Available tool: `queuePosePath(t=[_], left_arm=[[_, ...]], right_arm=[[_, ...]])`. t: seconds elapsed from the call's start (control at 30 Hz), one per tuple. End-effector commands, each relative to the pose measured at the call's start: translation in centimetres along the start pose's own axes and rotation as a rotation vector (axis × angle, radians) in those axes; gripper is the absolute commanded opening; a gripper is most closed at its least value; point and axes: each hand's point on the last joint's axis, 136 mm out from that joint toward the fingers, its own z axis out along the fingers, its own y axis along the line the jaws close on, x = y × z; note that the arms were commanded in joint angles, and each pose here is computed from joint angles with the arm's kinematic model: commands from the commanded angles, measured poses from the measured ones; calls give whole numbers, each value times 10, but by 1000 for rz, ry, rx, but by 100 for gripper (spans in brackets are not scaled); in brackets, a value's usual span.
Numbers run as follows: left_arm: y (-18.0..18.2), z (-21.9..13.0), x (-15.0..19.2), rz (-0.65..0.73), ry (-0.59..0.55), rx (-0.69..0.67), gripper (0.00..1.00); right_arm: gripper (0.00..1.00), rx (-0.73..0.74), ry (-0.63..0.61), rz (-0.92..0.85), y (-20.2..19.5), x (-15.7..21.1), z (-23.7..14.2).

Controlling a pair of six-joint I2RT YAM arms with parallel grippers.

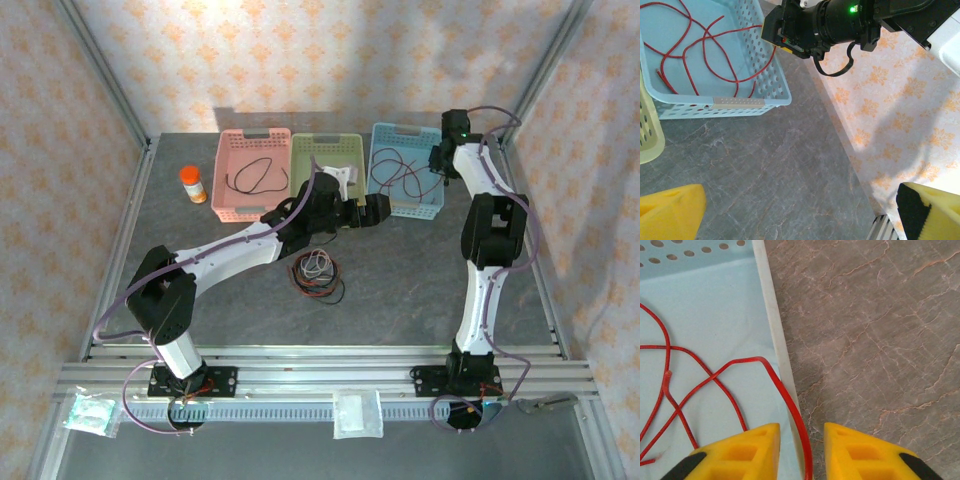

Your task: Untangle the cables

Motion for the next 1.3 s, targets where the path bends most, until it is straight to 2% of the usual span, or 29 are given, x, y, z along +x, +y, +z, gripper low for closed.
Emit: queuePosePath(t=[0.0,0.13,0.23,0.33,0.6,0.77,0.87,1.1,1.27], left_arm=[[-15,-7,-6,19,-21,48,99],[-15,-6,-5,18,-19,51,99],[-15,-5,-5,16,-16,51,99],[-15,-4,-5,16,-16,52,99],[-15,-4,-4,13,-15,53,99],[-15,-3,-5,17,-12,52,99],[-17,-3,-5,18,-12,56,99],[-16,-2,-5,20,-9,52,99],[-15,-4,-5,25,-12,45,99]], right_arm=[[24,13,19,10,-4,2,0],[24,21,5,3,-5,-2,-4],[33,30,-12,-5,-7,-6,-7],[35,29,-39,-12,-8,-11,-12],[19,19,-38,-14,-6,-11,-11],[15,29,-46,-19,-7,-13,-13],[9,41,-53,-30,-7,-14,-15],[3,132,-77,-119,-4,-13,-19],[2,218,-91,-179,-3,-11,-19]])
